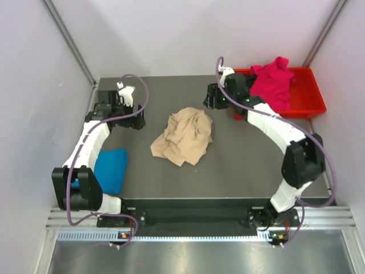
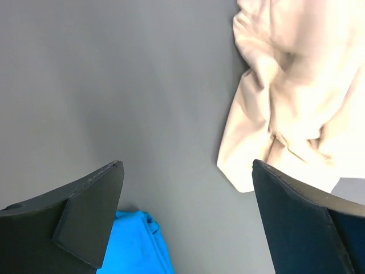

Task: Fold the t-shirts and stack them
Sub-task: Move the tshirt to the center of the board, then flatten the tshirt out

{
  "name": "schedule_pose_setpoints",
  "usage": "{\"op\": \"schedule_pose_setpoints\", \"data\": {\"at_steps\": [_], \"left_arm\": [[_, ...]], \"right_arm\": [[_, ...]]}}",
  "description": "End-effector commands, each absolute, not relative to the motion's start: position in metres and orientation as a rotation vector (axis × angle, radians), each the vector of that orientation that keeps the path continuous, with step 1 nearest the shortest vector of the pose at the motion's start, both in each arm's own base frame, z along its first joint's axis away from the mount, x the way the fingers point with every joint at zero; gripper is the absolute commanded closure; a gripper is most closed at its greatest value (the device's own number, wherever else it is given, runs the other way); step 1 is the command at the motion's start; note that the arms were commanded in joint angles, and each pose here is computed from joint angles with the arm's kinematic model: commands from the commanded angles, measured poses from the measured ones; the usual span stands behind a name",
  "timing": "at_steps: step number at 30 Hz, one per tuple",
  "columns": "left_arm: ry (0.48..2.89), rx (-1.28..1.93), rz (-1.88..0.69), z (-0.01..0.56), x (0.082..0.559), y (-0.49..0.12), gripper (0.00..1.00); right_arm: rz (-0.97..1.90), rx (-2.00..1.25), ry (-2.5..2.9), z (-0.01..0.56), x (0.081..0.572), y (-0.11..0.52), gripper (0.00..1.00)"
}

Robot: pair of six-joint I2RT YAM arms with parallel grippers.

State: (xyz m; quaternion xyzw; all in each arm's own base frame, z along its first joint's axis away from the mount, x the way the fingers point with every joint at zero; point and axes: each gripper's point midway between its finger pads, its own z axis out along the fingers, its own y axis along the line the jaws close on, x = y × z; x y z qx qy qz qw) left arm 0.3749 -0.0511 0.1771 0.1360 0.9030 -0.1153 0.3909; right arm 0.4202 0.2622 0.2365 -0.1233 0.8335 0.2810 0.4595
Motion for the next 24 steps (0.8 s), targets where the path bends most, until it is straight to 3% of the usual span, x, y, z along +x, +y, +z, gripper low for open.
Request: {"op": "schedule_pose_setpoints", "data": {"at_steps": [1, 3, 6, 12, 15, 19, 20, 21, 24], "left_arm": [[2.285, 0.377, -0.347, 0.168, 0.377, -0.059, 0.01], [2.320, 0.424, -0.333, 0.154, 0.375, -0.066, 0.05], [2.380, 0.535, -0.297, 0.130, 0.367, -0.083, 0.16], [2.473, 0.729, -0.253, 0.074, 0.345, -0.111, 0.10], [2.527, 0.766, -0.274, 0.054, 0.337, -0.119, 0.13], [2.557, 0.833, -0.275, 0.038, 0.328, -0.126, 0.28], [2.565, 0.842, -0.295, 0.036, 0.324, -0.128, 0.39], [2.567, 0.850, -0.301, 0.035, 0.323, -0.129, 0.43], [2.592, 0.858, -0.312, 0.031, 0.319, -0.128, 0.63]], "right_arm": [[0.081, -0.145, 2.161, 0.220, 0.454, 0.166, 0.38], [0.054, -0.162, 2.160, 0.226, 0.450, 0.162, 0.36], [0.260, -0.283, 2.109, 0.229, 0.423, 0.193, 0.34], [0.624, -0.246, 2.159, 0.178, 0.346, 0.239, 0.28], [0.698, -0.201, 2.231, 0.141, 0.316, 0.257, 0.27], [0.863, -0.216, 2.305, 0.110, 0.290, 0.291, 0.28], [0.876, -0.214, 2.338, 0.097, 0.287, 0.296, 0.30], [0.896, -0.203, 2.333, 0.095, 0.288, 0.300, 0.31], [0.924, -0.171, 2.361, 0.081, 0.288, 0.305, 0.44]]}}
